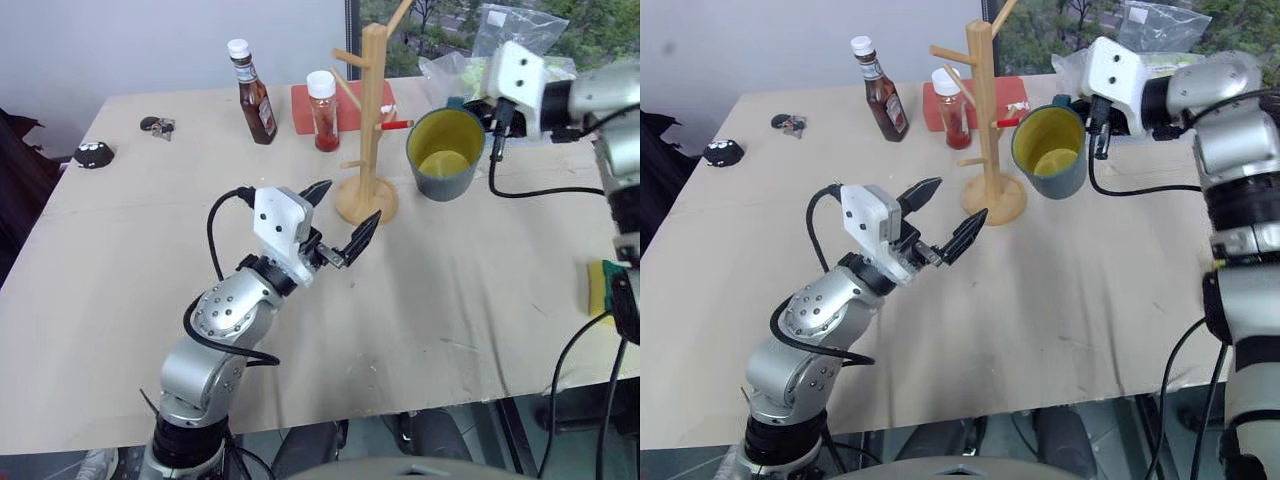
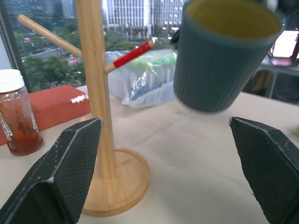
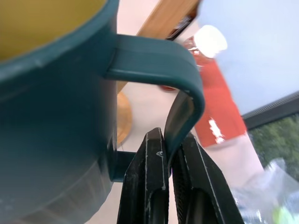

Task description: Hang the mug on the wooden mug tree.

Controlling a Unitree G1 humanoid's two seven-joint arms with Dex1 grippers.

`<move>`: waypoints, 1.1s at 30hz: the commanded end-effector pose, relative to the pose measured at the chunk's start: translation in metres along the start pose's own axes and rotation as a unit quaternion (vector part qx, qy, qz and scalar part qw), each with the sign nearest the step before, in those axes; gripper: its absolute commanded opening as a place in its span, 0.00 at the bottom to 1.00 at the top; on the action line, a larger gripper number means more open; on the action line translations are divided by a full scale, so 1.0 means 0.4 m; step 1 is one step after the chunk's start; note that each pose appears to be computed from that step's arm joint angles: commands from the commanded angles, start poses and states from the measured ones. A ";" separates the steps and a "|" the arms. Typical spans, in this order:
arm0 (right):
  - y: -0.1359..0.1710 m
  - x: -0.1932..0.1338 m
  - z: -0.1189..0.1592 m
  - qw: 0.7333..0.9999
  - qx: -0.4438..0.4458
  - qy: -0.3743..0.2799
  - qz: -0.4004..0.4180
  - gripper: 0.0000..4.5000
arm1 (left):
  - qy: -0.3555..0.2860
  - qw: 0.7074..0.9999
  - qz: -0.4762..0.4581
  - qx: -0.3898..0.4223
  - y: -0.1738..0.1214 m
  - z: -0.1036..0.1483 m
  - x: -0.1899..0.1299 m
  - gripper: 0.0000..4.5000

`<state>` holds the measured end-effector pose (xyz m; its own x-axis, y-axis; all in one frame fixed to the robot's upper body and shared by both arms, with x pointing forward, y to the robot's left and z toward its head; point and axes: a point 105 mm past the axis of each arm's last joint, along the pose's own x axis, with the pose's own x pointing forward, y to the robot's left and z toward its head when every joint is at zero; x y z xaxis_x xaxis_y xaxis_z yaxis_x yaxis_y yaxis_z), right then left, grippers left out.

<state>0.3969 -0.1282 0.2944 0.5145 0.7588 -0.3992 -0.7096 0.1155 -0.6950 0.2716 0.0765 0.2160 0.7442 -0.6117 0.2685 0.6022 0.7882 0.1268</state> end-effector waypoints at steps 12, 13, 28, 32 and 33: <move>-0.058 0.073 0.109 0.997 -0.070 -0.001 0.031 0.02 | -0.035 0.999 0.017 -0.003 -0.016 0.029 -0.010 1.00; -0.061 0.075 0.113 0.997 -0.070 -0.001 0.030 0.02 | -0.035 0.999 0.017 -0.002 -0.015 0.029 -0.011 1.00; -0.123 0.019 0.073 0.998 -0.003 0.026 -0.048 0.99 | -0.031 0.999 0.009 0.003 -0.018 0.026 -0.016 1.00; -0.111 -0.021 0.017 0.997 0.061 0.019 -0.052 0.99 | -0.033 0.999 0.013 0.016 -0.007 0.031 -0.022 1.00; -0.094 -0.033 -0.006 0.994 0.097 0.001 -0.046 0.99 | -0.035 0.999 0.016 0.020 -0.003 0.033 -0.024 1.00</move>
<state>0.4239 -0.1333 0.3251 0.6097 0.6940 -0.3830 -0.7050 0.2538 -0.6623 0.2677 0.0789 0.2104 0.7613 -0.5883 0.2725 0.5815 0.8055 0.1141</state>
